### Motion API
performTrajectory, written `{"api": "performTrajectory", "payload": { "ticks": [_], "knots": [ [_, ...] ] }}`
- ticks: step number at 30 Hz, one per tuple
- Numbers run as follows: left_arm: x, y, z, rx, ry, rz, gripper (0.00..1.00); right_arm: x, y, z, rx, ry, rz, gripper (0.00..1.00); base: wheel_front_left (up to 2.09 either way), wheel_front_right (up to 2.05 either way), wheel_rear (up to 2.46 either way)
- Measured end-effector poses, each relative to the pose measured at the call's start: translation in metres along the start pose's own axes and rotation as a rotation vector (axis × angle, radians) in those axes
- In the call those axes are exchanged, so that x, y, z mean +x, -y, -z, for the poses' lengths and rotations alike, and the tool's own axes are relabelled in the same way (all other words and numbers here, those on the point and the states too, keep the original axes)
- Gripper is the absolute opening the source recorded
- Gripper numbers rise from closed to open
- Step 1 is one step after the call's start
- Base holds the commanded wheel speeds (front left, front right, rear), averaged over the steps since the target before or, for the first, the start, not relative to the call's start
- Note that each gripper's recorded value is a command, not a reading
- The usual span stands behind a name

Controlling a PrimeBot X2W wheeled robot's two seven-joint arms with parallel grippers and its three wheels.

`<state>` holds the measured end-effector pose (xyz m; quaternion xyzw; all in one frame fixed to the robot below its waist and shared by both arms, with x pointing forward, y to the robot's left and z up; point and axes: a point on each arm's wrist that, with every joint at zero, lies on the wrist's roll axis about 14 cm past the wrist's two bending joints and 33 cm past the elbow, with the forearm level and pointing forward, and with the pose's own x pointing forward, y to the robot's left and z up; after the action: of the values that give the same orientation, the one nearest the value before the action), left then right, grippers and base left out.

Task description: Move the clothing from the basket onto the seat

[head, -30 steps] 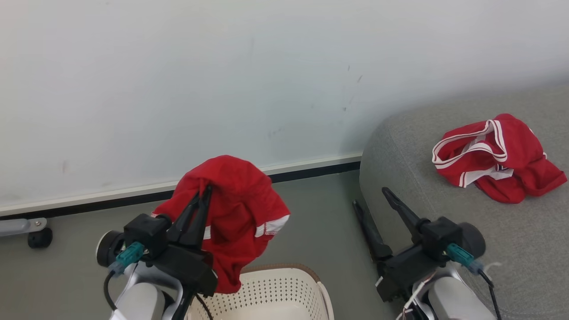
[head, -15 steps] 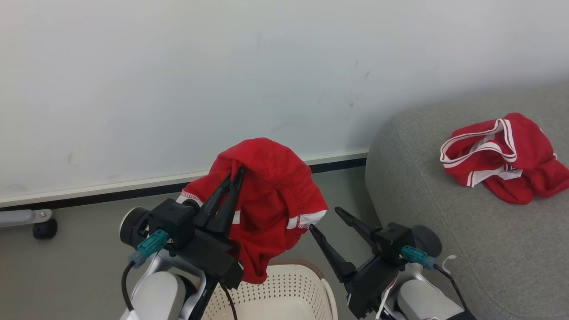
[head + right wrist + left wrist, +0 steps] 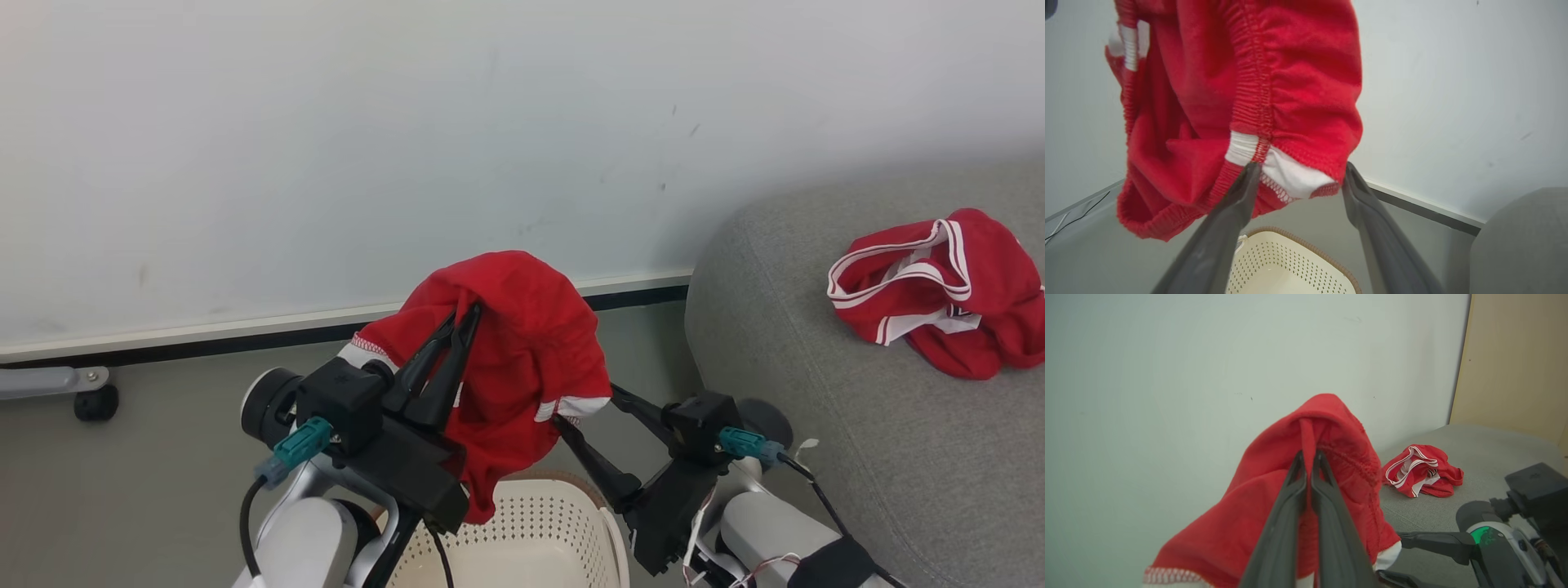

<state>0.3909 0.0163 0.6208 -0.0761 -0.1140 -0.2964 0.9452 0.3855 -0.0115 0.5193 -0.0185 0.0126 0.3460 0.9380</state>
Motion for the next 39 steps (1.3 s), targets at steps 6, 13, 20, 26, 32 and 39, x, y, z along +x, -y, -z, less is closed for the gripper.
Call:
{"api": "performTrajectory", "payload": {
  "ticks": [6,13,20,26,32,39],
  "knots": [
    [-0.001,0.0,0.0,0.0,-0.008,0.0,0.0,0.013,-0.019,-0.013,-0.053,0.007,-0.102,1.0,0.0,0.0,0.0],
    [-0.002,-0.002,0.001,-0.002,-0.019,-0.006,0.0,0.021,-0.018,-0.016,-0.061,-0.008,-0.118,0.49,0.0,0.0,0.0],
    [-0.001,-0.001,0.0,-0.009,-0.021,-0.003,0.0,0.023,-0.013,-0.007,-0.054,-0.048,-0.1,0.0,0.0,0.0,0.0],
    [-0.001,-0.003,0.002,-0.029,-0.025,-0.012,0.0,0.024,-0.008,-0.01,-0.041,-0.048,-0.083,0.0,0.0,0.0,0.0],
    [-0.009,-0.012,0.022,-0.069,-0.077,-0.058,0.56,0.019,0.007,-0.015,-0.019,-0.039,-0.037,0.0,0.0,0.0,0.0],
    [-0.016,-0.012,0.046,-0.104,-0.141,-0.071,1.0,0.006,0.048,-0.035,-0.011,0.008,0.074,0.0,0.0,0.0,0.0]
  ]
}}
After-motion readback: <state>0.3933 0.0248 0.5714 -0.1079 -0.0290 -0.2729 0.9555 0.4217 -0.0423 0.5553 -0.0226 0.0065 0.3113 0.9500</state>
